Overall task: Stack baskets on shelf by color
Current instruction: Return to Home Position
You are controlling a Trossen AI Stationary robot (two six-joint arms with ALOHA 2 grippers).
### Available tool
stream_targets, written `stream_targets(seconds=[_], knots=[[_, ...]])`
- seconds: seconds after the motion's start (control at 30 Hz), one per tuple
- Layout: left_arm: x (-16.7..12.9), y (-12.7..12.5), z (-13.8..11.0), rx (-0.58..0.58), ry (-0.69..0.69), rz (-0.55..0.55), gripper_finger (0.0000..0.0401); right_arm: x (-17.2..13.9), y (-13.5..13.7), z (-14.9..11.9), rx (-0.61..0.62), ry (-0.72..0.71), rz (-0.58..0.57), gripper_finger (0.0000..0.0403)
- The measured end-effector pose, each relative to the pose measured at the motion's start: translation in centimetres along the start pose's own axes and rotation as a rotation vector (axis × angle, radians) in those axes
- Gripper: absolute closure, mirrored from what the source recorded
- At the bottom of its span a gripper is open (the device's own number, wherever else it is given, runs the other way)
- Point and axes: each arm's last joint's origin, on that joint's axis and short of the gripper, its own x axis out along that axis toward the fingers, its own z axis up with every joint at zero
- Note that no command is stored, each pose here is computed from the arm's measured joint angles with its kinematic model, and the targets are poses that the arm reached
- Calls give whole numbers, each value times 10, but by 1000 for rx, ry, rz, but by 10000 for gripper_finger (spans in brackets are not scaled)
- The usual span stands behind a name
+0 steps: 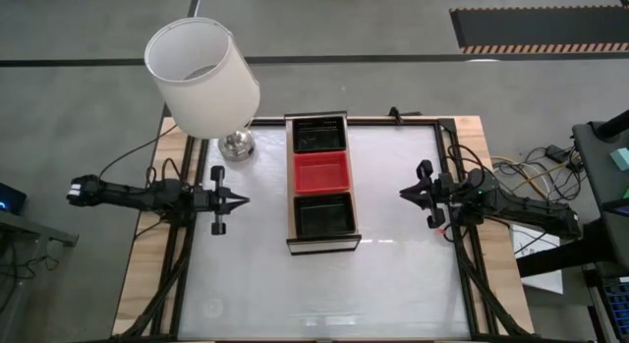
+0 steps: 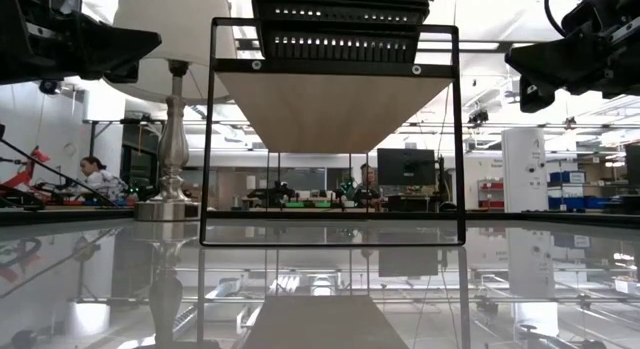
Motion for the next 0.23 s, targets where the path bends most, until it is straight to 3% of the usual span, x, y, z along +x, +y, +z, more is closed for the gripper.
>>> stream_targets(seconds=[0.23], knots=[[0,0,0,0,1,0,401,0,0,0,1,0,0,369]])
